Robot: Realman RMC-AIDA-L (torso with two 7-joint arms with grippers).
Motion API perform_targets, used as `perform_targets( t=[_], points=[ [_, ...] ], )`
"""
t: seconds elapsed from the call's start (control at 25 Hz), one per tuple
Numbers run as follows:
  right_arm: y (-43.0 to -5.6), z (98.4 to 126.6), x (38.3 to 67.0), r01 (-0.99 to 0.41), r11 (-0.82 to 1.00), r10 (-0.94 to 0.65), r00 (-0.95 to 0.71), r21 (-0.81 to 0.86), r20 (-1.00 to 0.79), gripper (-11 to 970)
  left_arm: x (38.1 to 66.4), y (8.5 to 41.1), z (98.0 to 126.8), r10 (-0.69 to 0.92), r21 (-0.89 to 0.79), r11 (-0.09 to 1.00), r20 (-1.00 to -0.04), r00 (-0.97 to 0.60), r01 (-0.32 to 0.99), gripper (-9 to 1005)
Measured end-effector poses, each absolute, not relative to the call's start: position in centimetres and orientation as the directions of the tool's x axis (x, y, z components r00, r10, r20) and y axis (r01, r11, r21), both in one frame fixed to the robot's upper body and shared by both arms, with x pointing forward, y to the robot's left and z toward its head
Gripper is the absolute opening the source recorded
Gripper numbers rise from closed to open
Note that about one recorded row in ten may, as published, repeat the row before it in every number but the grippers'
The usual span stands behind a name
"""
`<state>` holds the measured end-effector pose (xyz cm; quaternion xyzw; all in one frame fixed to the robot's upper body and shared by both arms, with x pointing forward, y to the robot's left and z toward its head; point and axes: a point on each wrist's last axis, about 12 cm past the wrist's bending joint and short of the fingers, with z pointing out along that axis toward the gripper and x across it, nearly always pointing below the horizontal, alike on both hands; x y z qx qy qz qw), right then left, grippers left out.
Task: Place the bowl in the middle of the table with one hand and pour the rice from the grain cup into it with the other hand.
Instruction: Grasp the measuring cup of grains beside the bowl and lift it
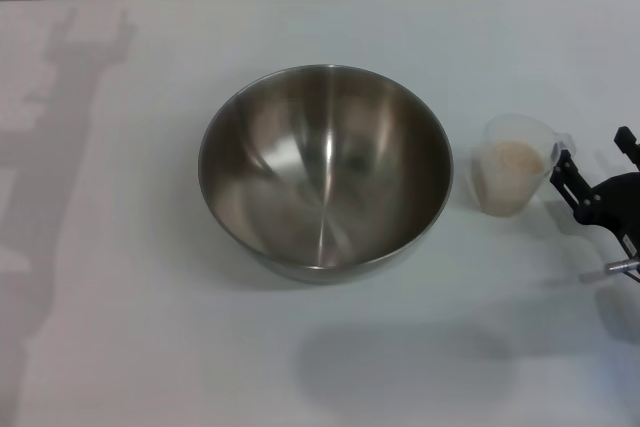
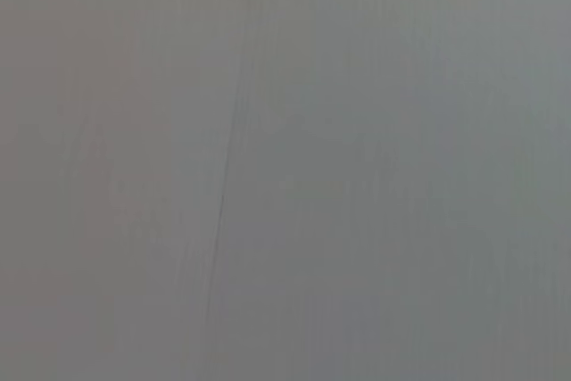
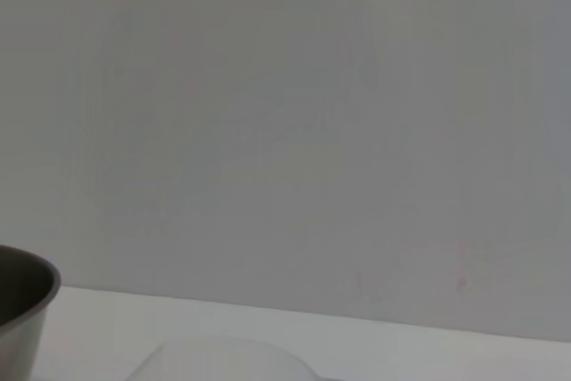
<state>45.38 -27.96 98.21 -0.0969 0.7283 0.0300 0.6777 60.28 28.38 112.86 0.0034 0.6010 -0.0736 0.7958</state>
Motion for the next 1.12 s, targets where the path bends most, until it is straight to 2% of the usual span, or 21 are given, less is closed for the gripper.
perform_targets(
  t=[0.52, 0.92, 1.12],
  points=[
    [-27.8, 98.1, 46.7, -0.184, 0.978, -0.113, -0.097, -0.094, -0.989, 665, 60.2, 28.4, 112.9, -0.119, -0.089, 0.989, -0.954, 0.276, 0.118, 726],
    [-27.5, 98.2, 46.9, -0.19, 0.978, -0.108, -0.091, -0.089, -0.99, 174, 60.0, 28.6, 112.9, -0.147, -0.115, 0.985, -0.949, 0.278, 0.127, 726],
    [-27.4, 98.3, 47.0, -0.197, 0.976, -0.111, -0.087, -0.092, -0.99, 101, 59.8, 28.7, 112.9, -0.151, -0.118, 0.984, -0.946, 0.288, 0.13, 726]
  ],
)
